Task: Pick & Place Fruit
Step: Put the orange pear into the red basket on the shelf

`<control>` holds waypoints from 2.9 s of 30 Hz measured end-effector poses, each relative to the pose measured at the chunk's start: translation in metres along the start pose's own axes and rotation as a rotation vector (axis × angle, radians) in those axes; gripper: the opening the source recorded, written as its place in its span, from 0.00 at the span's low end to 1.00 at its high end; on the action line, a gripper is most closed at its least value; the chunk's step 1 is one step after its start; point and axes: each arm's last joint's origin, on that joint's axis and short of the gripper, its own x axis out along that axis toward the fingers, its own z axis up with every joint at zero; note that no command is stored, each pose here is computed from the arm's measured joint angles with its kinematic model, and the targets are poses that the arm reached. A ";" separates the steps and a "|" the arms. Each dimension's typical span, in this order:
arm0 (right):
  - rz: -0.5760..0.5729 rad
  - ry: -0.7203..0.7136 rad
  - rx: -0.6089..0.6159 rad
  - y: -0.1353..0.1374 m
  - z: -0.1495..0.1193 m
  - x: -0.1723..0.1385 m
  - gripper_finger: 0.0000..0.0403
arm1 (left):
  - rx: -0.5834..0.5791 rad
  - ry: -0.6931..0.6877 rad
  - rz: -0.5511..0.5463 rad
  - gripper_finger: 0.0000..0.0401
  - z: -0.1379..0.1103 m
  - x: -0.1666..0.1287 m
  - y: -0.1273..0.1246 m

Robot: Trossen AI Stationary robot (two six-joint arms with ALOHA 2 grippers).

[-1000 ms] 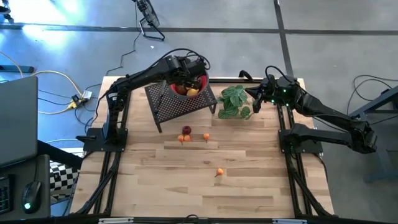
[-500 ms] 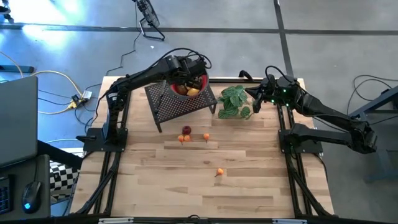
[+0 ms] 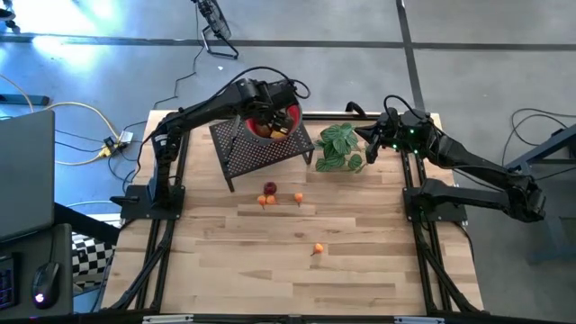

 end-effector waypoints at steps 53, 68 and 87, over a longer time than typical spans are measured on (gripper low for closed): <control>0.027 0.001 0.005 0.001 0.000 0.000 0.01 | 0.019 0.018 -0.393 0.58 -0.091 -0.076 -0.120; 0.033 0.011 0.005 0.001 -0.001 0.000 0.01 | -0.128 0.187 -0.300 0.58 -0.110 -0.021 -0.157; 0.033 0.017 0.001 0.001 -0.001 0.000 0.01 | -0.020 0.276 -0.268 0.58 -0.142 0.009 -0.187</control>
